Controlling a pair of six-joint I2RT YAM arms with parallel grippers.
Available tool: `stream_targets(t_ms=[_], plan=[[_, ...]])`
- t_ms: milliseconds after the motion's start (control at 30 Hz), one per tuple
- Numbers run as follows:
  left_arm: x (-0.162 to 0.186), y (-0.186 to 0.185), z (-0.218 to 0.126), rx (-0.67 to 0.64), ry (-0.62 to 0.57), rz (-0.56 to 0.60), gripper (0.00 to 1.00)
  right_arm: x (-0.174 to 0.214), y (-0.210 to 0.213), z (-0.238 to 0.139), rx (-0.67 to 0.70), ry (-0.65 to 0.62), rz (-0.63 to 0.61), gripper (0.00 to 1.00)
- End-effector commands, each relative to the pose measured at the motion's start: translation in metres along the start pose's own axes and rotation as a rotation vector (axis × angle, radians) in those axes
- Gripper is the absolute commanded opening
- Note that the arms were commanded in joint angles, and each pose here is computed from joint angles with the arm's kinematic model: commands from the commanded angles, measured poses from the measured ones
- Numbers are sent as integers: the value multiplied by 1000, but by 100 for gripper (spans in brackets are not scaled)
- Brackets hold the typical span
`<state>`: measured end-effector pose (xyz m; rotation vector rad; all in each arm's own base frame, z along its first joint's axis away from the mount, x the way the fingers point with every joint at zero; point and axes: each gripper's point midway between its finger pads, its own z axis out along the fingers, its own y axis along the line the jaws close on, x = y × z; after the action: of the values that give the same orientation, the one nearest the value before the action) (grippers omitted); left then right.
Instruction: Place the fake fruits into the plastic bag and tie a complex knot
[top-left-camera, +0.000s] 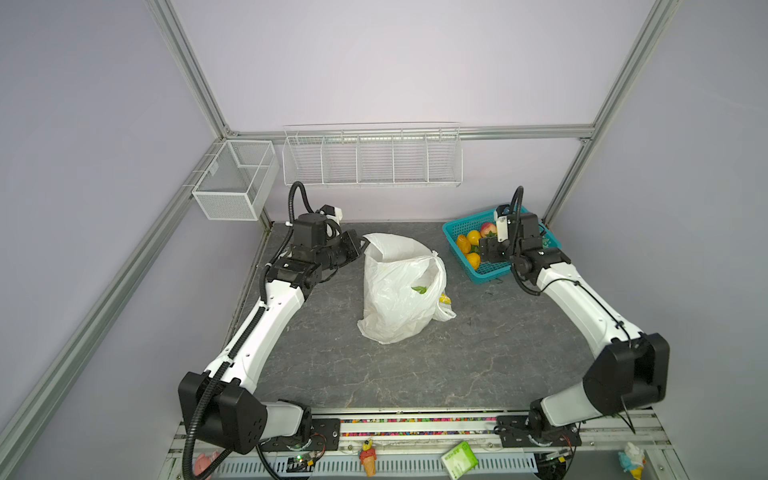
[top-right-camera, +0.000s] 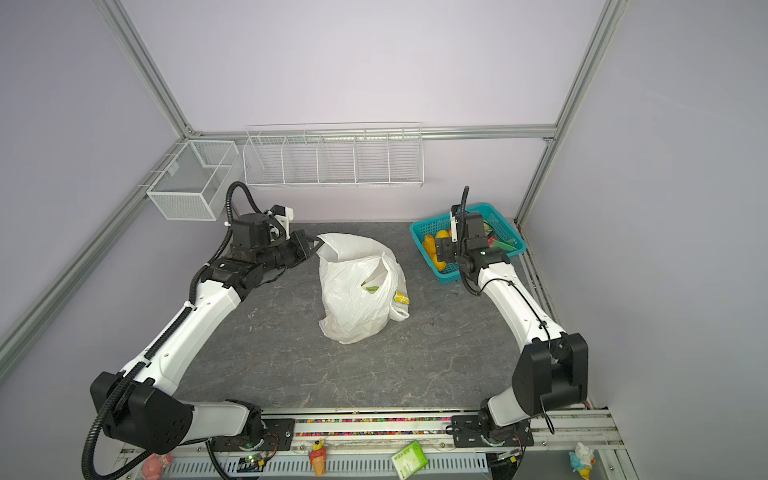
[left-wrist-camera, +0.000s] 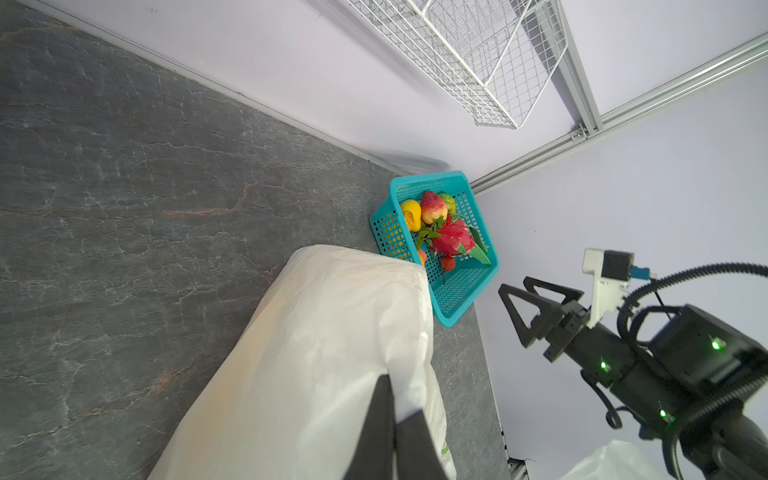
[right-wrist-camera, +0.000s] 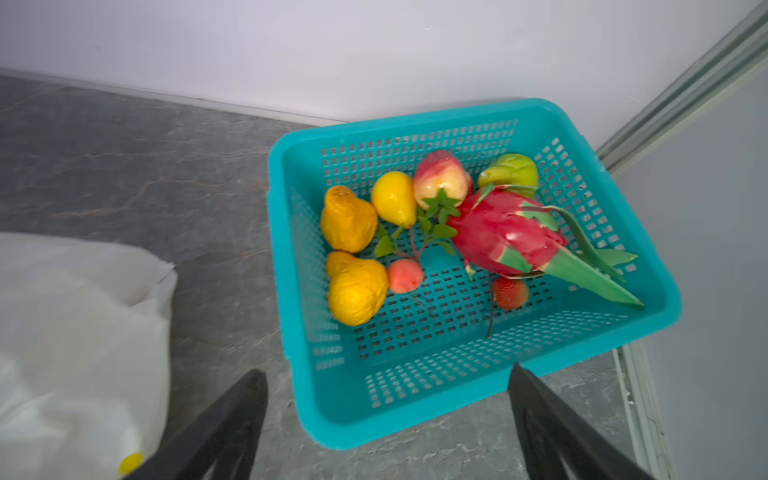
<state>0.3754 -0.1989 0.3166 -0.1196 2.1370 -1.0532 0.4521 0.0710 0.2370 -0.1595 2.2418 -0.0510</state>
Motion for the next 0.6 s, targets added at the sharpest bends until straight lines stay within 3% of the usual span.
stream_targets(t_ms=[0, 200, 567], plan=[[-5, -4, -7, 7, -23, 24, 0, 26, -11, 26, -42, 170, -12, 92], [-5, -8, -8, 22, -20, 24, 0, 49, -12, 71, -73, 390, -106, 89], [-3, -4, -4, 15, -12, 19, 0, 71, -29, 124, -26, 551, -183, 78]])
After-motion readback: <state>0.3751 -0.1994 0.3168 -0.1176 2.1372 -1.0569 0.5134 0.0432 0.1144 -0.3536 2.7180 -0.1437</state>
